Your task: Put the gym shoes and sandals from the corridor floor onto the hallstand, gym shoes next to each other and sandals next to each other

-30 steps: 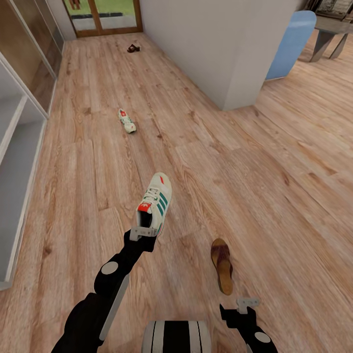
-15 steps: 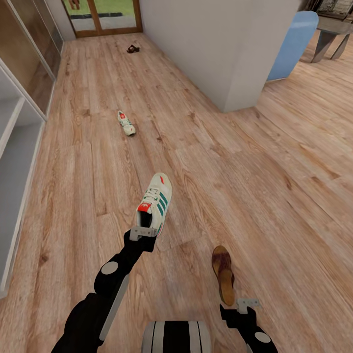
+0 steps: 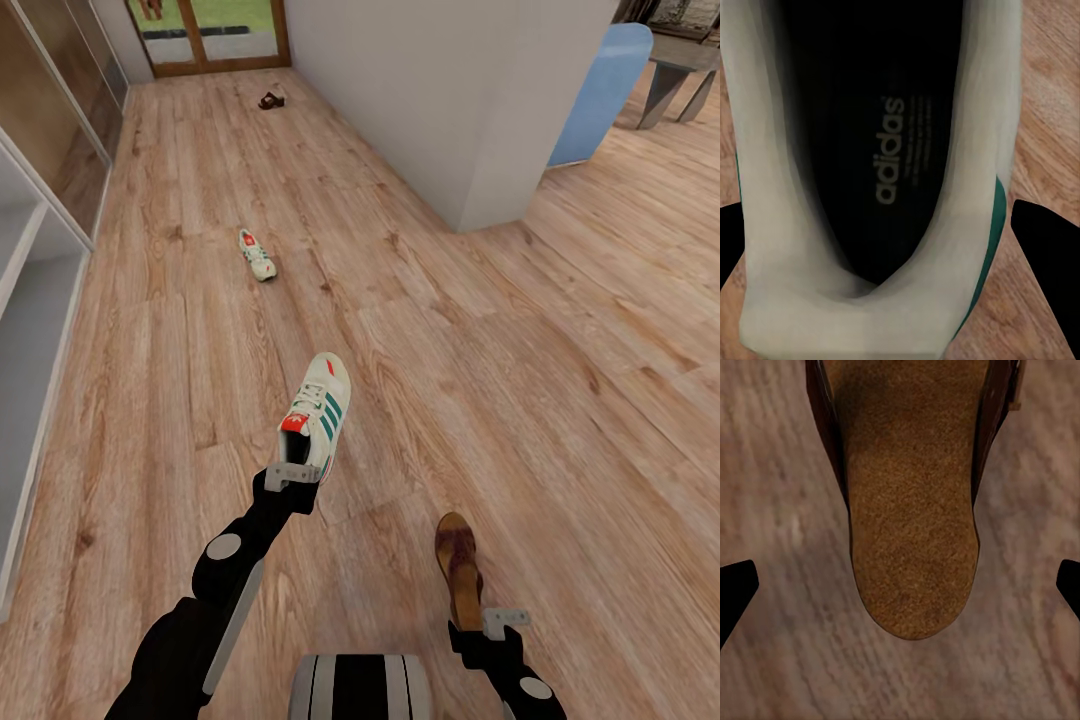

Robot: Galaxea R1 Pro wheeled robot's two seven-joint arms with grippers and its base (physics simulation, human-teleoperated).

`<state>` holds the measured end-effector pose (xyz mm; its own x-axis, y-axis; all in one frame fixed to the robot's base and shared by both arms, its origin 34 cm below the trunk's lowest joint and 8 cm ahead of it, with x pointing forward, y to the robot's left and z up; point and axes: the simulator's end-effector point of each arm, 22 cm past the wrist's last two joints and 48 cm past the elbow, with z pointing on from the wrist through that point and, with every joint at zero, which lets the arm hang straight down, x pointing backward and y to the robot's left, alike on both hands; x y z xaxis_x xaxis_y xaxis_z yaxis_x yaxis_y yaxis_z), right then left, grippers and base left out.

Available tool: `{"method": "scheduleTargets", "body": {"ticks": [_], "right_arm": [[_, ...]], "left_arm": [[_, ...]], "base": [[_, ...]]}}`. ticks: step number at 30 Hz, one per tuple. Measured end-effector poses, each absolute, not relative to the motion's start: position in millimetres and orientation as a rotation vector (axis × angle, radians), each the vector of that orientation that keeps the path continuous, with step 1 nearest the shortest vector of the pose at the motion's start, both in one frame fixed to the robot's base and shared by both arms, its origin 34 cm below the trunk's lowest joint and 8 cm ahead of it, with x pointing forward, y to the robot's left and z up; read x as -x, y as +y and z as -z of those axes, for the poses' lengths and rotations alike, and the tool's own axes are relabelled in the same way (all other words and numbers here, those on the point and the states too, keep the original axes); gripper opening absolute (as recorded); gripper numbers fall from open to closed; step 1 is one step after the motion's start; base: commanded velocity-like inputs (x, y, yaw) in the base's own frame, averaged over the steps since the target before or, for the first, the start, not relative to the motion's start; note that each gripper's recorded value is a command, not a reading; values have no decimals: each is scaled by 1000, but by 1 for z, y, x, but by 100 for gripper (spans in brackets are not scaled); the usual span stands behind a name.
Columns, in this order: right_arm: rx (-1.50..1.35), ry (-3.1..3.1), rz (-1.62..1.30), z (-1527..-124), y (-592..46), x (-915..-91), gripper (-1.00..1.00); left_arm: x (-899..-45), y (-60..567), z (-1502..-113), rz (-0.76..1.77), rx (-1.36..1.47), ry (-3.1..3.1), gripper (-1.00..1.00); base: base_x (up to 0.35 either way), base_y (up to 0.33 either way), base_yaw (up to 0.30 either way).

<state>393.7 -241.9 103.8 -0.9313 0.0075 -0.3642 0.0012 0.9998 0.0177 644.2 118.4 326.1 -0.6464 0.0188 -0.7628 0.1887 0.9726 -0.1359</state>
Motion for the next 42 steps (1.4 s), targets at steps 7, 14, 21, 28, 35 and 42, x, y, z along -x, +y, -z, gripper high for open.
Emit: {"method": "scheduleTargets", "body": {"ticks": [7,14,21,28,35,42], "right_arm": [[-7,2784,-24,-98,-242,-387,100],[-7,2821,-25,-87,-242,-372,100],[-7,2860,-22,-75,-243,-356,100],[-8,2896,-23,-65,-243,-340,100],[-8,2903,-23,-63,-243,-337,100],[-5,2859,-25,-69,-242,-357,100]], "left_arm": [[-641,118,-316,258,-143,2280,-100],[-634,118,-296,263,-139,2316,-100],[-626,118,-273,268,-135,2355,-100],[-617,118,-253,273,-131,2391,-100],[-615,118,-250,274,-130,2397,-100],[-615,118,-250,273,-130,2397,-100]], "base": [[1,0,0],[0,0,0],[0,0,0],[0,0,0],[1,0,0],[153,0,0]]}}
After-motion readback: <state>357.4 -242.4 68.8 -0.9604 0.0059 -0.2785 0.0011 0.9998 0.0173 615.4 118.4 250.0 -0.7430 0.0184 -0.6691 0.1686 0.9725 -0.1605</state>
